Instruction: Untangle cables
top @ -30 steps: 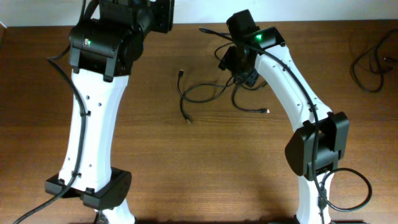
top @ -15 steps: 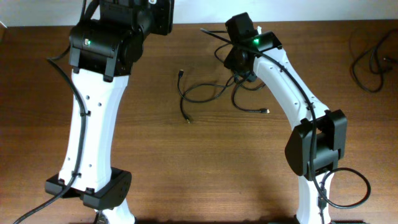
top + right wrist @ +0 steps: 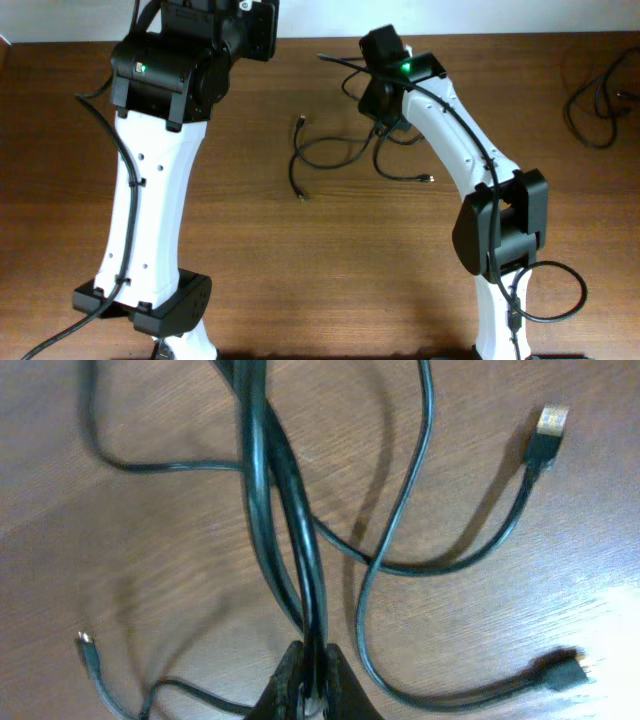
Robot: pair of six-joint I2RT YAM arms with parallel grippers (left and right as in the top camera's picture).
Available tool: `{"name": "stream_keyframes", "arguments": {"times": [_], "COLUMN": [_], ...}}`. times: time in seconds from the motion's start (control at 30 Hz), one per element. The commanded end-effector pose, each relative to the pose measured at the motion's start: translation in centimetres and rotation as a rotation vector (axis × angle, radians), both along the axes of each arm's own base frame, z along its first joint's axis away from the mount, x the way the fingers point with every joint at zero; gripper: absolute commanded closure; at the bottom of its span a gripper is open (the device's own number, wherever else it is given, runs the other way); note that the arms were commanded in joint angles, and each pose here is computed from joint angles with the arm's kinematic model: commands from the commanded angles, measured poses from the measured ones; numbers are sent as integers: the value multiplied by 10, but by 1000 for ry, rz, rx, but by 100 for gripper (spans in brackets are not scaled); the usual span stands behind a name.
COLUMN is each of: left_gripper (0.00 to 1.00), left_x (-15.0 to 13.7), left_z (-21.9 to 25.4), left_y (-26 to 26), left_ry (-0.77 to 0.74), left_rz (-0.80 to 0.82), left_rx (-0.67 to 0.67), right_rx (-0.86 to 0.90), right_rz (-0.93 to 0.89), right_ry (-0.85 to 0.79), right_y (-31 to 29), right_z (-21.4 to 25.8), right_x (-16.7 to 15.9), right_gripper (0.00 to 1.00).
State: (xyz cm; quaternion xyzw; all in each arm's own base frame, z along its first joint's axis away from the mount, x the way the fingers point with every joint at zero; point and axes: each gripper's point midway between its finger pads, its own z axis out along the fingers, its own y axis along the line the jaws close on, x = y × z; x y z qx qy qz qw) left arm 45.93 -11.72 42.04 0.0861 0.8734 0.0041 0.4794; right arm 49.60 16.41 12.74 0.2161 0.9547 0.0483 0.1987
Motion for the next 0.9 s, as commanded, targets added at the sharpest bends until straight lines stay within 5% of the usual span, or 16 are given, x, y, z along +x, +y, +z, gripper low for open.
{"name": "stream_keyframes", "arguments": {"times": [0.0,0.13,0.4,0.6,0.73,0.87], "left_gripper": [37,36,37,36,63,56], "left_x": [1,2,9,32,49,51], "left_z": [0,2,-5,-53,-80,-88], "left_y": [2,2,-2,-28,-16,-33], "left_ry": [-3,-12,-5,115,162,227], "left_rz": [3,3,-4,-50,215,314], "left_rx": [21,17,15,-68,-240,-498], "right_rx": [35,138,86,-35,-91,-110], "right_rz": [195,397,821,696,541,465], "right_ry": [-353,-617,-721,-704,-717,-710], "right_y": [8,28,120,88,48,20], "right_z": [168,308,329,323,329,329], "right_x": [12,-45,-103,-86,-64,-52], "right_gripper": [96,96,96,96,96,96]}}
